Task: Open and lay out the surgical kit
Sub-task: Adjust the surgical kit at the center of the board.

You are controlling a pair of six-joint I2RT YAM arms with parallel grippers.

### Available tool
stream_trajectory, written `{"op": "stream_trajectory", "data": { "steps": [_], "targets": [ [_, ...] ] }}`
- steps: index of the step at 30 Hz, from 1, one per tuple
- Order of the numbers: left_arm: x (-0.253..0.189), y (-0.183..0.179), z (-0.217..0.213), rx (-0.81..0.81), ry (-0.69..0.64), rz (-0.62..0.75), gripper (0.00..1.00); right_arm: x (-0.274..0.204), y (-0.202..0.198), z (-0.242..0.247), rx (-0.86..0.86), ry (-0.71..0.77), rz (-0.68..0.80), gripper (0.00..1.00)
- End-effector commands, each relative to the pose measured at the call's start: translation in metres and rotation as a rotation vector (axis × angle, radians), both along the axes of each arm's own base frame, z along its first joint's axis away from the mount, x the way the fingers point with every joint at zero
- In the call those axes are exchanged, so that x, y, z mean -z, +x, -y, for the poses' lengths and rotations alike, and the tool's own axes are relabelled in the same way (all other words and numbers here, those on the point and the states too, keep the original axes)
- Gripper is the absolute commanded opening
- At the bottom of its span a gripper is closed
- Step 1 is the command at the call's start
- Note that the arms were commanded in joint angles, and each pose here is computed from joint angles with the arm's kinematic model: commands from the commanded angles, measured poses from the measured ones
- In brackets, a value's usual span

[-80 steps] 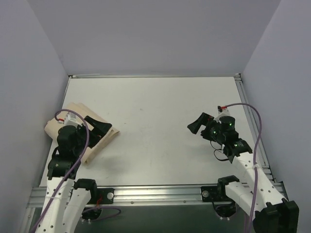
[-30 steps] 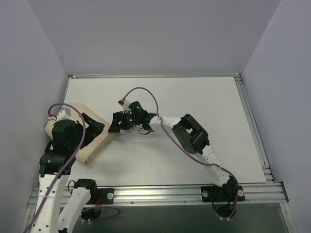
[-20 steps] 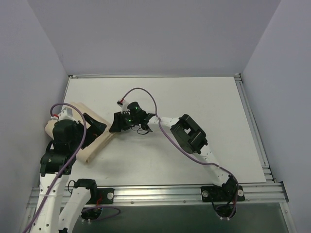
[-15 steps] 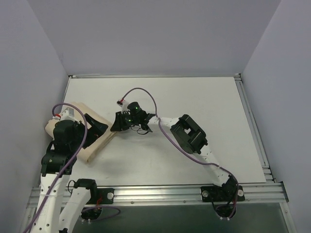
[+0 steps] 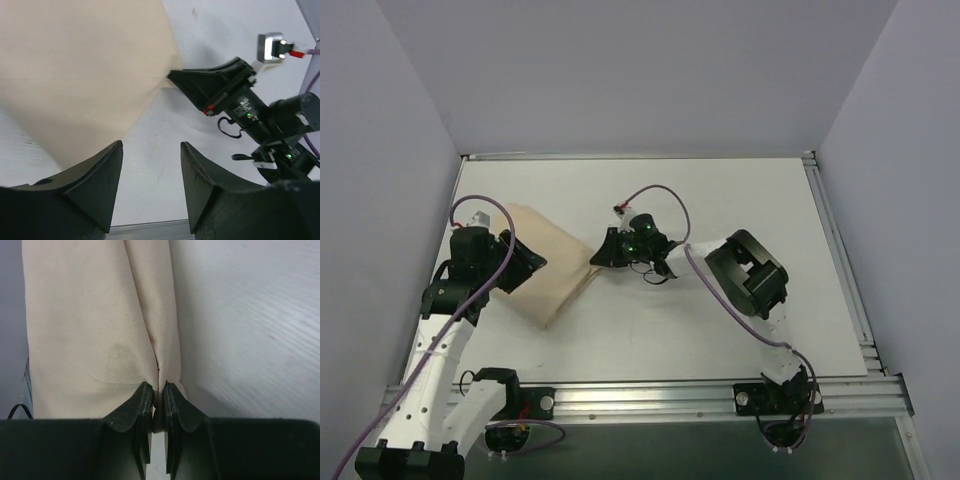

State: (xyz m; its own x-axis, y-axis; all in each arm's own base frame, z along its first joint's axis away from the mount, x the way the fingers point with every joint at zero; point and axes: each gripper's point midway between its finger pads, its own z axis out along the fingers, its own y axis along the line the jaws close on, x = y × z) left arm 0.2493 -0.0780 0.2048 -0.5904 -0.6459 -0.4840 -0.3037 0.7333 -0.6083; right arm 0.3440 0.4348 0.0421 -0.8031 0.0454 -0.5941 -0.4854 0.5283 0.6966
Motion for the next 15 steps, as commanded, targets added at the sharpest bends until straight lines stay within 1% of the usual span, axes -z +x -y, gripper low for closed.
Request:
{"op": "stream_trajectory", "data": {
  "steps": [1, 2, 3, 4, 5, 6, 7, 8, 10, 11, 12, 13, 14, 15],
  "targets": [
    [-0.006, 0.017, 0.0, -0.033, -0.031, 0.019, 0.58, -0.058, 0.045, 0.054, 0.214, 0.054, 0.104, 0.0],
    [-0.001, 0.023, 0.004, -0.019, -0.042, 0.002, 0.58, -0.06, 0.046, 0.066, 0.241, 0.046, 0.108, 0.0],
    [0.002, 0.026, 0.005, -0.014, -0.044, -0.002, 0.58, -0.042, 0.042, 0.09, 0.282, 0.002, 0.076, 0.0],
    [0.004, 0.03, 0.008, -0.004, -0.048, -0.001, 0.59, -0.056, 0.041, 0.102, 0.309, 0.004, 0.099, 0.0],
    [0.012, 0.034, 0.01, 0.005, -0.05, -0.026, 0.59, -0.056, 0.042, 0.114, 0.346, -0.021, 0.112, 0.0],
    [0.016, 0.036, 0.011, 0.01, -0.048, -0.035, 0.61, -0.04, 0.034, 0.132, 0.372, -0.07, 0.078, 0.0],
    [0.02, 0.037, 0.012, 0.014, -0.047, -0.044, 0.61, -0.054, 0.031, 0.14, 0.396, -0.066, 0.1, 0.0],
    [0.028, 0.04, 0.013, 0.014, -0.041, -0.063, 0.61, -0.054, 0.031, 0.151, 0.438, -0.086, 0.107, 0.0],
    [0.037, 0.045, 0.019, 0.025, -0.041, -0.059, 0.61, -0.057, 0.019, 0.169, 0.477, -0.105, 0.111, 0.0],
    [0.046, 0.048, 0.021, 0.025, -0.04, -0.081, 0.59, -0.054, 0.017, 0.179, 0.516, -0.13, 0.105, 0.0],
    [0.051, 0.05, 0.023, 0.03, -0.037, -0.087, 0.56, -0.065, 0.014, 0.185, 0.534, -0.12, 0.123, 0.0],
    [0.054, 0.055, 0.03, 0.048, -0.033, -0.081, 0.53, -0.055, 0.007, 0.194, 0.552, -0.146, 0.106, 0.0],
    [0.068, 0.06, 0.034, 0.059, -0.025, -0.116, 0.51, -0.054, 0.005, 0.201, 0.575, -0.154, 0.101, 0.0],
    [0.073, 0.065, 0.038, 0.067, -0.016, -0.121, 0.48, -0.057, 0.004, 0.208, 0.603, -0.147, 0.101, 0.0]
  ]
}}
